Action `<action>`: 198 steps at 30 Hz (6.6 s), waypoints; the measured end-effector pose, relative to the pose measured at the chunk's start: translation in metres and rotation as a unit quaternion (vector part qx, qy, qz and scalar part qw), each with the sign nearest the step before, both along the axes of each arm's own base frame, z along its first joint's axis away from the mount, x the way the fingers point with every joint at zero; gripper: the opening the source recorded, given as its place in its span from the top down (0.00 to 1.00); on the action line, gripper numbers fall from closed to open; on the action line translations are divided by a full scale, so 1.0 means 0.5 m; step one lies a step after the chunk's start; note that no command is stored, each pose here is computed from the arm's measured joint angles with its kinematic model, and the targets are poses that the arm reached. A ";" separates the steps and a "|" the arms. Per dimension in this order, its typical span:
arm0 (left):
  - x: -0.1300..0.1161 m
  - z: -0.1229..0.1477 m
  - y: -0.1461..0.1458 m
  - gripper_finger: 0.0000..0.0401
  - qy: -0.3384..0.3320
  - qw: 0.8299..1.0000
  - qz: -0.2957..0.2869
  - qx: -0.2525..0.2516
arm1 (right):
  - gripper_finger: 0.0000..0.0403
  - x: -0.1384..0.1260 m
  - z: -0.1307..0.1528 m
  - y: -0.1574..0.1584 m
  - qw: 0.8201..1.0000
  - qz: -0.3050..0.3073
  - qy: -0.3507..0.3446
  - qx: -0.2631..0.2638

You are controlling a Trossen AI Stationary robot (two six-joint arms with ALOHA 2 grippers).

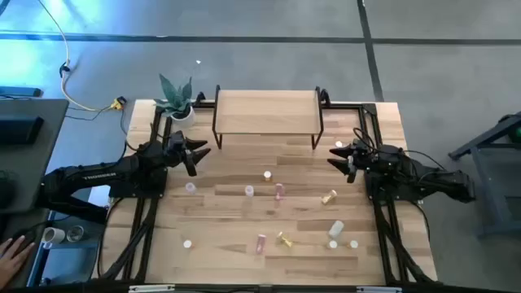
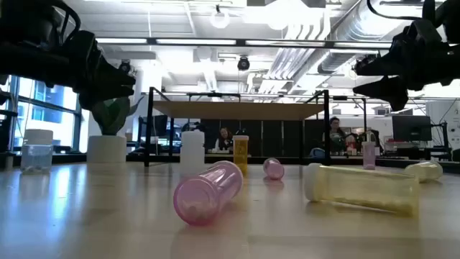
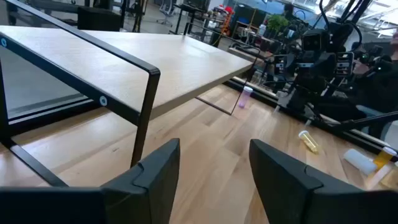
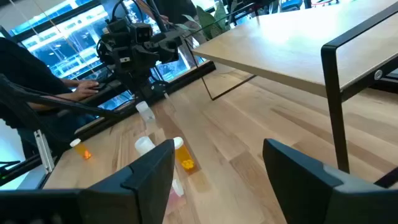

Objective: Pick and place medicine bottles onto shelf by color

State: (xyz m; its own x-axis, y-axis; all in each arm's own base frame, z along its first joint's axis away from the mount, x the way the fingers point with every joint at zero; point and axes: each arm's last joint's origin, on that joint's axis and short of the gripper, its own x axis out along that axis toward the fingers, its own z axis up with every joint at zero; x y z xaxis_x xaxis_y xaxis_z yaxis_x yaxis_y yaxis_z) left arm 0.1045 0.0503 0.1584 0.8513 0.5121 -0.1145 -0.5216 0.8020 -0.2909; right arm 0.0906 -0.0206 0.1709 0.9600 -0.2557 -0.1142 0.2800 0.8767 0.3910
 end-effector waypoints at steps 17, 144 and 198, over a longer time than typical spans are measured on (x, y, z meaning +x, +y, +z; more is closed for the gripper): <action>0.000 0.000 0.000 0.54 0.000 1.000 0.000 0.000 | 0.41 0.000 0.000 0.000 1.000 0.000 0.000 0.000; 0.004 0.044 -0.008 0.38 -0.166 0.979 -0.073 -0.089 | 0.41 0.000 0.000 0.000 1.000 0.000 0.000 0.000; 0.314 0.047 -0.085 0.38 0.225 0.943 -0.236 0.067 | 0.41 0.000 0.000 0.000 1.000 0.000 0.000 0.000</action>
